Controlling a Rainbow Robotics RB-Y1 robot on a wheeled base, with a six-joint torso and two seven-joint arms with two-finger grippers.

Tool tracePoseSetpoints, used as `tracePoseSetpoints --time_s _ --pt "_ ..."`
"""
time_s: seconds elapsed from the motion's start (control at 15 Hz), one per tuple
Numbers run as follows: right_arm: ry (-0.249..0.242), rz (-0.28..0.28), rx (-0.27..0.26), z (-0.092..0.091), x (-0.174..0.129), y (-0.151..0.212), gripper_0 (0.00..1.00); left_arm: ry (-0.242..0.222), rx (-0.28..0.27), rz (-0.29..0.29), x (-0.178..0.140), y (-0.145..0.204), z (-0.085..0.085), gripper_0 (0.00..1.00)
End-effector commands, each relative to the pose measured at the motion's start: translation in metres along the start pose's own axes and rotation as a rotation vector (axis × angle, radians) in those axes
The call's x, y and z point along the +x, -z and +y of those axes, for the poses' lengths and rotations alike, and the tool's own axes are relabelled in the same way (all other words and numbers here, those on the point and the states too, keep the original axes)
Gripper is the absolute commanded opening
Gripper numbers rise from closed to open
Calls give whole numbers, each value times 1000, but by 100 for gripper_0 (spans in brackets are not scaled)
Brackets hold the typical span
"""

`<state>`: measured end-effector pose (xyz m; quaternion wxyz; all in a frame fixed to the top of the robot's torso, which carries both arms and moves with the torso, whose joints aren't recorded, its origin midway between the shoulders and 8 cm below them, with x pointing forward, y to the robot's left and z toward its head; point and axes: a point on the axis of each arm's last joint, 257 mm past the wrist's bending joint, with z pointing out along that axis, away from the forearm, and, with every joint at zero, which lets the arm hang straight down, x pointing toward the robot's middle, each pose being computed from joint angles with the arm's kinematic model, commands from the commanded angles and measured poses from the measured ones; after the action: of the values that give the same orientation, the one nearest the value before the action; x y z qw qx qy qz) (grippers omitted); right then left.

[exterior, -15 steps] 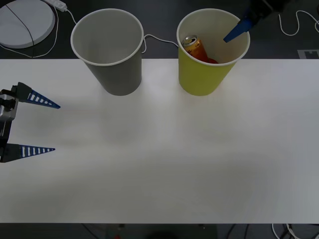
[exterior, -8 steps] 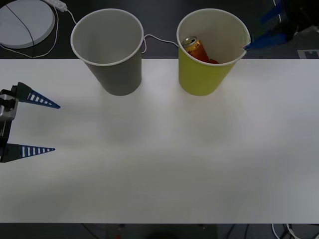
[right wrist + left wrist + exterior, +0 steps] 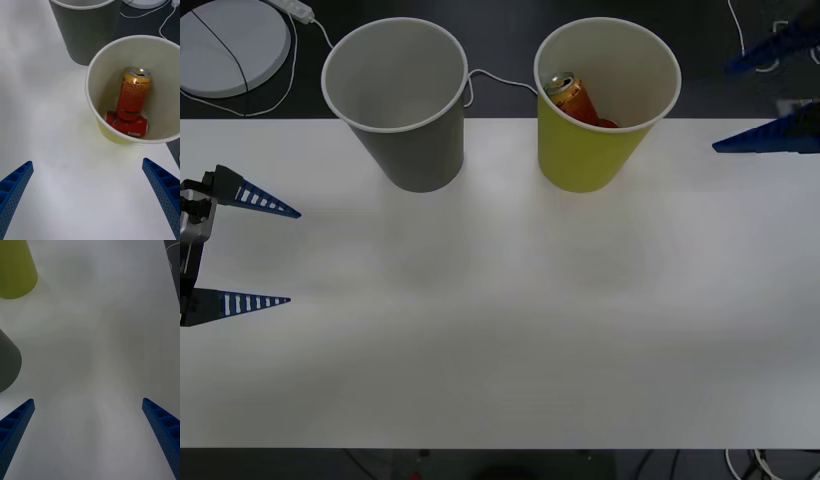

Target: Put the can into the green bin and the plastic bottle into the gray bin

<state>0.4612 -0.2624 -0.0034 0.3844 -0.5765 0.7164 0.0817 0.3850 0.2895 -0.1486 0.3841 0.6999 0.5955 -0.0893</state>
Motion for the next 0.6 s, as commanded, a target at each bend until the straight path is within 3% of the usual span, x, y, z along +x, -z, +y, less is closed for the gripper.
tracePoseSetpoints --time_s 0.07,0.2,0.6 --pt "65 -28 -26 13 20 1 100 0 0 0 0 0 0 100" --pt "112 -45 -45 23 32 1 100 0 0 0 0 0 0 100" --pt "183 -88 -102 58 78 -2 100 0 0 0 0 0 0 100"
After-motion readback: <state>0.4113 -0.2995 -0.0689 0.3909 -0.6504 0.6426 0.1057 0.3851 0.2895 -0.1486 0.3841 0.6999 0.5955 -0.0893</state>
